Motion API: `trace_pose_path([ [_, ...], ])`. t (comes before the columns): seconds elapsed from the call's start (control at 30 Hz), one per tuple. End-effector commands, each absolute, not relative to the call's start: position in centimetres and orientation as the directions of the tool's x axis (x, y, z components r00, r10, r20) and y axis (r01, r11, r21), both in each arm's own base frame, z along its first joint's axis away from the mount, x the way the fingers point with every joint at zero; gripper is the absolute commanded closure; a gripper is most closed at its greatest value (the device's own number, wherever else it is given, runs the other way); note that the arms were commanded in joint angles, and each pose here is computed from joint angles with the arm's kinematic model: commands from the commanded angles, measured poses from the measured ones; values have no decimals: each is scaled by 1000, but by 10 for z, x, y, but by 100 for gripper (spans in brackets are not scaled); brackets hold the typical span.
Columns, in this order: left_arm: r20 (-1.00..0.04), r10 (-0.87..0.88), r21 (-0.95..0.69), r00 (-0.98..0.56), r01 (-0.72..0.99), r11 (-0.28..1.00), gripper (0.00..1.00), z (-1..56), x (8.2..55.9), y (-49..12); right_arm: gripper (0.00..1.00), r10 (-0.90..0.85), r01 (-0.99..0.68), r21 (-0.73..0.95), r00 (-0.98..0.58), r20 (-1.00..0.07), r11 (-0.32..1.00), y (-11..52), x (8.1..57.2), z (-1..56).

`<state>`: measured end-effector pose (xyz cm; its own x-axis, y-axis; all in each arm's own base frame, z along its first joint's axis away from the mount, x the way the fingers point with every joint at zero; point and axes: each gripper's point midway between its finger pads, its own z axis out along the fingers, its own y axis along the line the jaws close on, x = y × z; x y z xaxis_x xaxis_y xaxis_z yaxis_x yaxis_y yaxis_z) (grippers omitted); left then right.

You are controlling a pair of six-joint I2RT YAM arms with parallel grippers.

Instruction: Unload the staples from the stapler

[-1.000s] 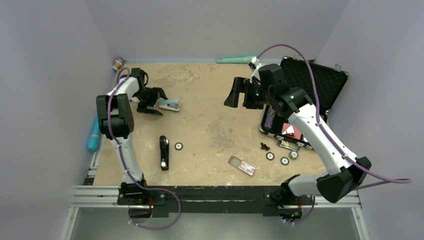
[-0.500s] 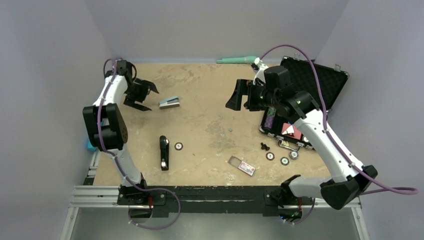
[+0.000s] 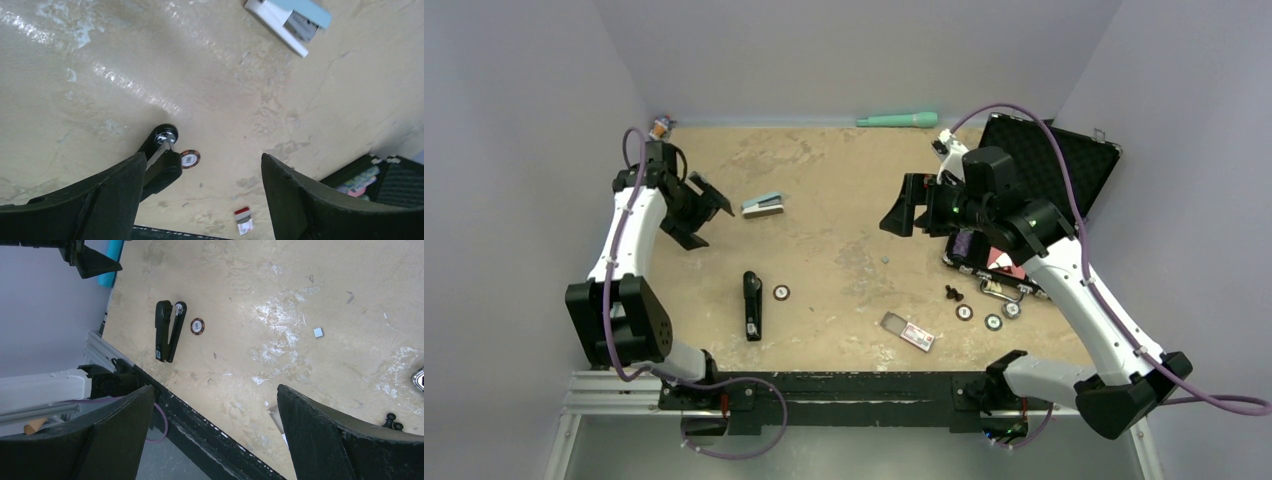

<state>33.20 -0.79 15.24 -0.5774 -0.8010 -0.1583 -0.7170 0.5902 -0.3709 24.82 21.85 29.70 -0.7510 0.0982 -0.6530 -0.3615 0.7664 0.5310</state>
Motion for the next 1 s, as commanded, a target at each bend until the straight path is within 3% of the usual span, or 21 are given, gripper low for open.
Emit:
trace_pose_path([
  [0.0, -253, -638, -325, -727, -557, 764, 13, 158, 304, -16, 3, 103, -414, 549, -724, -682, 726, 221, 243, 307],
  [0.27, -281, -402, -212, -872, -352, 912, 12, 142, 262, -50, 5, 90, -423, 587, -754, -650, 690, 231, 238, 298],
  [0.97, -83, -369, -48, -926, -366, 929, 30, 67, 226, -78, 6, 115, -412, 638, -777, -619, 650, 229, 216, 295],
])
